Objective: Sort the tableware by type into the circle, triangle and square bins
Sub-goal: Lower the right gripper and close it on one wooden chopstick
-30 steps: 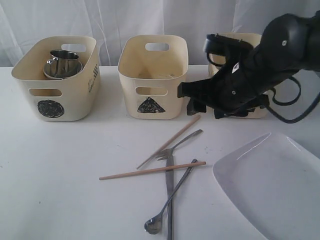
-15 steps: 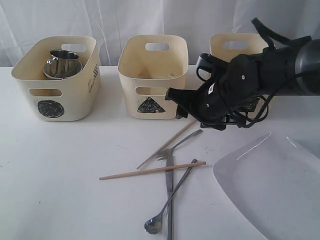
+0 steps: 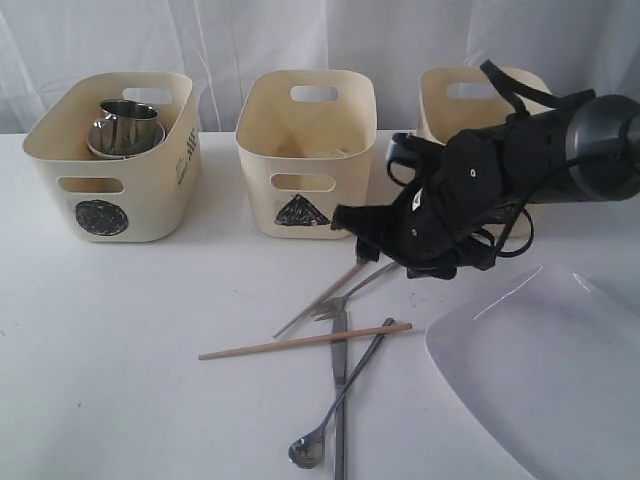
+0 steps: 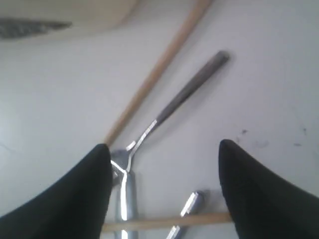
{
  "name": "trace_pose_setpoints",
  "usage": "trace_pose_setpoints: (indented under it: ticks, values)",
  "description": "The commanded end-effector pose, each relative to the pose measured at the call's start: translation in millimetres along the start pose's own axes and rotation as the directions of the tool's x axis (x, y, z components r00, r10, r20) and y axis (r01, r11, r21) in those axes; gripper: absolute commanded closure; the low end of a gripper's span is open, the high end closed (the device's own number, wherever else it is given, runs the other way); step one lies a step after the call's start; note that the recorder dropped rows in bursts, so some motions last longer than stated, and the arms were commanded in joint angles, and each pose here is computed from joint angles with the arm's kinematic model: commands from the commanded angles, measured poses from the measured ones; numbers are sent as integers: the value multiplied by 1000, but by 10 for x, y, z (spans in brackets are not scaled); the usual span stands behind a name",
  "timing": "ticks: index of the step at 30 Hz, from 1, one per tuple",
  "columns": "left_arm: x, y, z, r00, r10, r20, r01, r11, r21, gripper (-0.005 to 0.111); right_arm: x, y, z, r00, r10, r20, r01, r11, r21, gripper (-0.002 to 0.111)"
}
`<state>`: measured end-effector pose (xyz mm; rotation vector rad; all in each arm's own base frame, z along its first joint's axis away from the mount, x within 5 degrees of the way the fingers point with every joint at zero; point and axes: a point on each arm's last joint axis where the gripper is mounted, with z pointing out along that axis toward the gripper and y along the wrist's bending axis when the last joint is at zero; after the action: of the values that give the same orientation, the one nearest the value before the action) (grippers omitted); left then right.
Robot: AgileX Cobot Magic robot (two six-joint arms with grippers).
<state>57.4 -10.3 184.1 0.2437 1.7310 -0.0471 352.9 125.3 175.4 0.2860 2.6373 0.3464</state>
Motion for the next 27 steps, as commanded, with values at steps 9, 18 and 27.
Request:
trace_pose_setpoints:
  ticks: [9,18,27]
  values:
    - [4,-1,-3,1000,-11,5,11,1000,0,78,260,343,-282,487,-856,-174,846,512,-151,50]
    - [4,-1,-3,1000,-11,5,11,1000,0,78,325,461,-322,121,-985,-120,965,145,-218,50]
    - [4,-1,-3,1000,-11,5,11,1000,0,78,338,422,-88,-5,-992,-128,976,23,-217,50]
